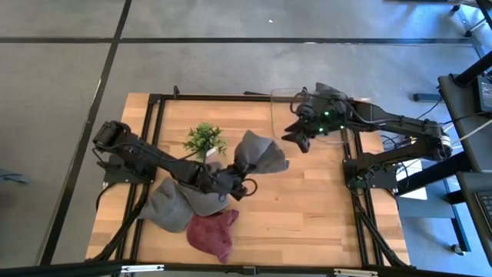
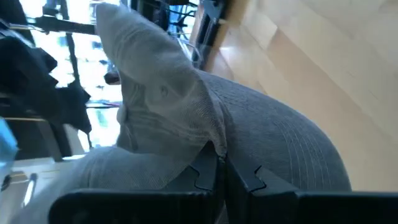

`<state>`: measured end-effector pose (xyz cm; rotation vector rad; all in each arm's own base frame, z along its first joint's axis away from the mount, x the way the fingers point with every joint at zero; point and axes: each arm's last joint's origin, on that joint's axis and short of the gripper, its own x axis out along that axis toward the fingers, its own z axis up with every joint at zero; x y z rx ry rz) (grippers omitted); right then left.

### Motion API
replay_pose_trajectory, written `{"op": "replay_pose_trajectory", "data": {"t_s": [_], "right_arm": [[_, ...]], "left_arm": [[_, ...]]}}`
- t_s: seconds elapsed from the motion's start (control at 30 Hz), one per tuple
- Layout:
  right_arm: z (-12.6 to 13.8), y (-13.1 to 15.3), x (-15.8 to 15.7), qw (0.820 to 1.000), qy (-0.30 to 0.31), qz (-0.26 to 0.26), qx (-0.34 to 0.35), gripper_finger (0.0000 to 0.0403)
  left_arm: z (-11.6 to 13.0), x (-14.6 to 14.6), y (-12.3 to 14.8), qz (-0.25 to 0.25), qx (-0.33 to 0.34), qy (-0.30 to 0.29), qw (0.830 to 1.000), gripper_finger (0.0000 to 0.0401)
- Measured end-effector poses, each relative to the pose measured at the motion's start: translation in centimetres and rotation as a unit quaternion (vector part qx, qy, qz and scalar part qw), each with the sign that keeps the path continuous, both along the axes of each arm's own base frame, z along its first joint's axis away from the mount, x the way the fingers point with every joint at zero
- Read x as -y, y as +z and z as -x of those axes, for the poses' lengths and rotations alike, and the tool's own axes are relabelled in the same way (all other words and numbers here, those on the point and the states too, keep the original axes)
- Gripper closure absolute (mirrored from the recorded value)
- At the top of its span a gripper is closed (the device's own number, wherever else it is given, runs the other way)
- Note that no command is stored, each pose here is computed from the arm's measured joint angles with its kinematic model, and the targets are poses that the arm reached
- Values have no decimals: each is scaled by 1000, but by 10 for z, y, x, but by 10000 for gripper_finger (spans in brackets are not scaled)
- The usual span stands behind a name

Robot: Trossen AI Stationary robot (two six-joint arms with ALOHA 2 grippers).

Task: Pick & Place hat
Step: Put the gray cap into the right transparent bin

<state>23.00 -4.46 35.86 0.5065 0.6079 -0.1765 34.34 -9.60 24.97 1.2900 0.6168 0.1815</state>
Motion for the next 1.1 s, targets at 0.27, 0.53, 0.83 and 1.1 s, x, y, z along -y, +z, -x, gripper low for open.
{"op": "replay_pose_trajectory", "data": {"t_s": [0.27, 0.53, 0.83, 1.1], "right_arm": [[-15, -12, -1, 997, 34, -60, -19, 201], [-27, -15, -3, 994, 64, -86, -3, 201], [-31, -16, -4, 993, 65, -98, 2, 252], [-30, -16, -4, 994, 75, -83, 3, 369]], "left_arm": [[2, 7, 4, -16, 18, 12, 1000, 394], [1, 8, 7, -23, 28, 8, 999, 394], [-1, 7, 10, -26, 38, 5, 999, 393], [-1, 9, 9, -14, 37, -18, 999, 392]]}}
